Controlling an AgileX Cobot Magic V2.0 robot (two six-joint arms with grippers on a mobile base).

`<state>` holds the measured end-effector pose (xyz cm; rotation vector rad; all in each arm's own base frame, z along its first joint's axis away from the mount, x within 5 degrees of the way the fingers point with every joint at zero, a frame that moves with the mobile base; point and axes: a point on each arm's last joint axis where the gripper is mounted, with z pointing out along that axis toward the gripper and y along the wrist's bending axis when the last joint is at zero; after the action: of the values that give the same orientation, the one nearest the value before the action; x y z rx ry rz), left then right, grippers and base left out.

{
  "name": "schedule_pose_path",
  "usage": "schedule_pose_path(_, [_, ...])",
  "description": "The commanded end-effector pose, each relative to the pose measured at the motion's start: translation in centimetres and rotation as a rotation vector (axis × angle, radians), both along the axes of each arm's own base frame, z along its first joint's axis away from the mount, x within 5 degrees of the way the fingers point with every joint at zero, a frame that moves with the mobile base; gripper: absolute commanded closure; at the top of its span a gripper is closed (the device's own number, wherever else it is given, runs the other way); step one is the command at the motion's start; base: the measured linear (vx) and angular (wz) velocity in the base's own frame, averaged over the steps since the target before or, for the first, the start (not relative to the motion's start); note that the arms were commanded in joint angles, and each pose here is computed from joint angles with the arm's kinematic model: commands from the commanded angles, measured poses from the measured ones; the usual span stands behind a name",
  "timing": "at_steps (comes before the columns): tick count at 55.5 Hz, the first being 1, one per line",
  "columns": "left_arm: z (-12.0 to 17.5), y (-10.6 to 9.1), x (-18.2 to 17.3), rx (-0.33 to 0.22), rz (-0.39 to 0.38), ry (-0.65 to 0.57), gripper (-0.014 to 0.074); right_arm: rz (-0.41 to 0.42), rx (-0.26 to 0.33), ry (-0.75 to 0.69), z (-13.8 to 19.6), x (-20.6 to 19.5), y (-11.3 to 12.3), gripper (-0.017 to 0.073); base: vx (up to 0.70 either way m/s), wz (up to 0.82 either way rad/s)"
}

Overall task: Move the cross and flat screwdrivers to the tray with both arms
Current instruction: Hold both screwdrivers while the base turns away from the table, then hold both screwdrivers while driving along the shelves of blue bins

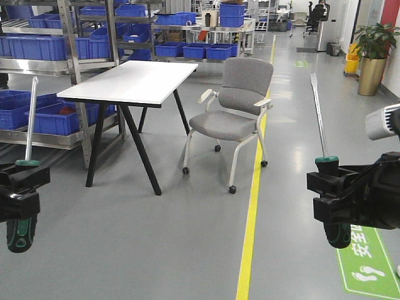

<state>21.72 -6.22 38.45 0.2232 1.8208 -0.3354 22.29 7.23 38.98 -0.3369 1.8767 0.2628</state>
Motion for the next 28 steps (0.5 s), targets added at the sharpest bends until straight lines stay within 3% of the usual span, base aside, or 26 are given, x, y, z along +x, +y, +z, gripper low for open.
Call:
schedule_pose_path(1, [2.19,0.25,-0.34,-0.053,0.033,-0.116,0.0596,-0.023,0.045,-0.135,2.35,-0.32,-0.32,0.0567,0.36,0.04])
schedule_pose_path(28, [2.19,0.25,-0.34,-0.053,0.033,-0.116,0.0596,-0.021,0.043,-0.128,2.28,-0.33,-0.31,0.0567,0.42,0.26])
